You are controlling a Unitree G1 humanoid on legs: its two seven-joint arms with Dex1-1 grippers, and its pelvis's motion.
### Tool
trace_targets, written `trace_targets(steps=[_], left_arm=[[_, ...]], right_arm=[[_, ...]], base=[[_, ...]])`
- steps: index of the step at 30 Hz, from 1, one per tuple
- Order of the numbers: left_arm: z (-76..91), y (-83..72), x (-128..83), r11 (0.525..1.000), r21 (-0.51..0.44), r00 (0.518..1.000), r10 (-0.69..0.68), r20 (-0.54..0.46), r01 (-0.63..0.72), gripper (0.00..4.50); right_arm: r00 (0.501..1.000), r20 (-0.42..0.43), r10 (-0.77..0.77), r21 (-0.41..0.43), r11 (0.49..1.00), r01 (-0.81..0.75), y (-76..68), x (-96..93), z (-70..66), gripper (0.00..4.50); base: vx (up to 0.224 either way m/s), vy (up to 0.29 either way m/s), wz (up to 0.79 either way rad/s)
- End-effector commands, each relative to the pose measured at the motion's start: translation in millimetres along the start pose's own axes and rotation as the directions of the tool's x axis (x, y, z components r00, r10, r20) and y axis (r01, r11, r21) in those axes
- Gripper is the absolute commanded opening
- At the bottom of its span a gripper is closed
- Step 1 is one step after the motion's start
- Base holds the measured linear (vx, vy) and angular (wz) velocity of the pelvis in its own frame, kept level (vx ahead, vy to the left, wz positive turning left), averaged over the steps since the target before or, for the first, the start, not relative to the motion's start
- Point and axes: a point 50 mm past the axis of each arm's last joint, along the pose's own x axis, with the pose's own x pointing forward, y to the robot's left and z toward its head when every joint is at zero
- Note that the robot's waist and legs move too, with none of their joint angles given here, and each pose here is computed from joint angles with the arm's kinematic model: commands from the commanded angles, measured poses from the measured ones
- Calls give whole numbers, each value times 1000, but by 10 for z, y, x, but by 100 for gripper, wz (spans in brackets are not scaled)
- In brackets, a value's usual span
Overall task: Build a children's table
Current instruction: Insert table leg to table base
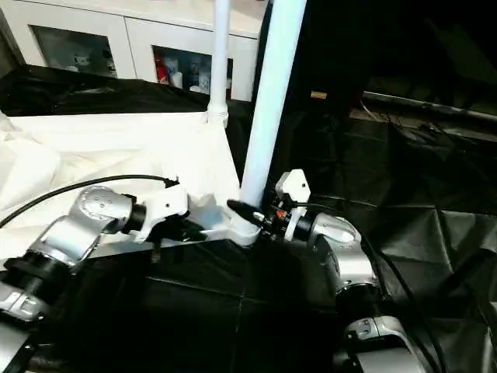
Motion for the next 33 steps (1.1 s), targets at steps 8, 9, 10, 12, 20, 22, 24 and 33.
trace_targets(steps=[8,9,10,12,20,22,24,33], left_arm=[[89,-242,83,960,88,963,-268,10,267,0],[89,-242,79,959,88,963,-270,9,268,0],[89,-242,79,959,88,963,-270,9,268,0],[89,-236,69,960,84,963,-270,10,268,0],[102,-41,136,997,9,997,-73,28,72,0],[109,60,165,999,-39,999,32,18,-31,0],[124,135,184,992,-75,994,107,10,-106,0],[193,336,344,931,-174,947,307,-91,-319,0]], right_arm=[[963,-224,152,171,979,-115,211,-211,-476,189],[961,-229,157,168,978,-120,216,-212,-479,189],[961,-229,157,168,978,-120,216,-212,-479,189],[959,-230,166,170,977,-129,229,-213,-483,189],[977,-213,-1,164,986,37,133,-189,-489,189],[965,-217,-145,152,972,180,26,-179,-487,189],[956,-201,-215,170,953,250,-4,-157,-492,189],[794,-304,-526,157,795,587,-37,107,-673,189]], base=[[0,0,0],[0,0,0],[0,0,0],[0,0,0],[0,0,0],[0,0,0],[-54,2,-2],[-6,1,0]])
